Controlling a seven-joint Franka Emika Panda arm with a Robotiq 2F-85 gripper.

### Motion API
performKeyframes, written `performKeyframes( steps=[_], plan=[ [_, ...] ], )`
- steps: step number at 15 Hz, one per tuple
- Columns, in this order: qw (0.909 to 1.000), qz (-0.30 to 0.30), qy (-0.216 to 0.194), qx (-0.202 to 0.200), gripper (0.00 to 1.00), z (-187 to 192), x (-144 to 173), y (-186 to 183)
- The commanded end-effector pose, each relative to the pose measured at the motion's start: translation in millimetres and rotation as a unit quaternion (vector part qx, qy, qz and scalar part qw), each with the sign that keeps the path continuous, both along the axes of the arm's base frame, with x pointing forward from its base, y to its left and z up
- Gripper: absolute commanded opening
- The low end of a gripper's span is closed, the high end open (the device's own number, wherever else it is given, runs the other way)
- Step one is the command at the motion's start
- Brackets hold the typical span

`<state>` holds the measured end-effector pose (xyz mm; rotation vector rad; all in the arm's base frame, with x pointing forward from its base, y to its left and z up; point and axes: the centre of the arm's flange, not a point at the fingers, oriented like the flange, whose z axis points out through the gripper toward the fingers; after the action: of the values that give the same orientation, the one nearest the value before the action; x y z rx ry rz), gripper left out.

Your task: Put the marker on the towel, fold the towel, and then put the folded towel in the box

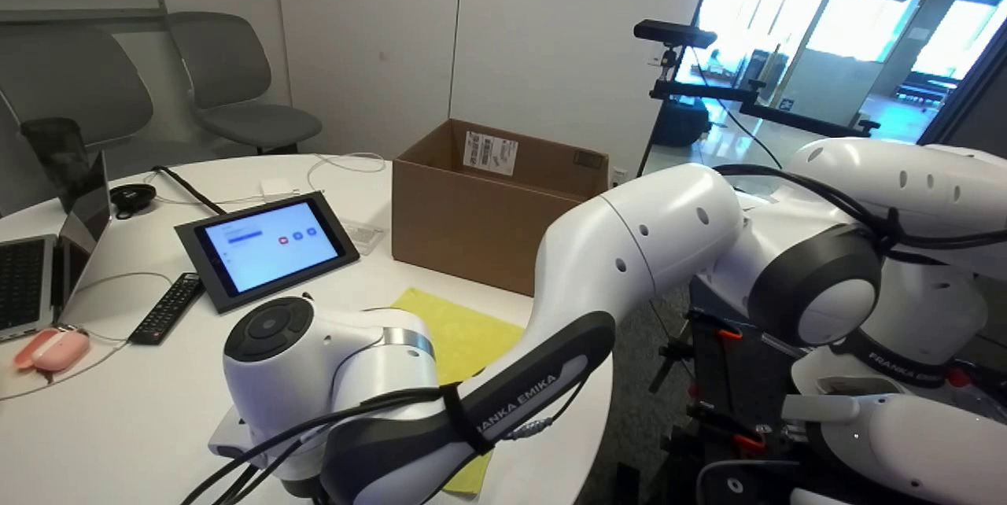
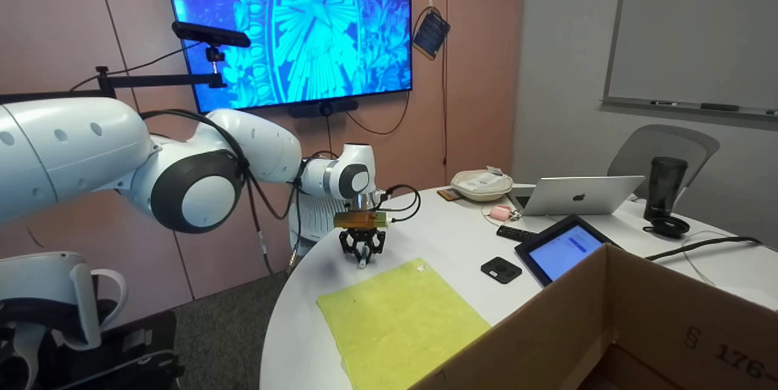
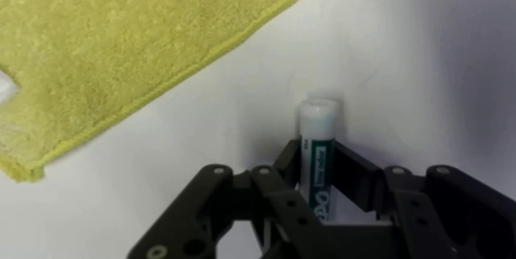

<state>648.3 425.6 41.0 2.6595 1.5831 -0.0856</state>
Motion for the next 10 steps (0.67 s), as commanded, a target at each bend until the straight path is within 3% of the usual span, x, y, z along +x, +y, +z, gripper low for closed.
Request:
performKeyframes(
  steps=[1, 10],
  plan=[
    [0.9995, 0.019, 0.024, -0.001, 0.06, 14.8, 10.5, -2.6],
    [0.9975, 0.066, 0.016, 0.020, 0.06, 79.9, 2.8, -80.4]
  ],
)
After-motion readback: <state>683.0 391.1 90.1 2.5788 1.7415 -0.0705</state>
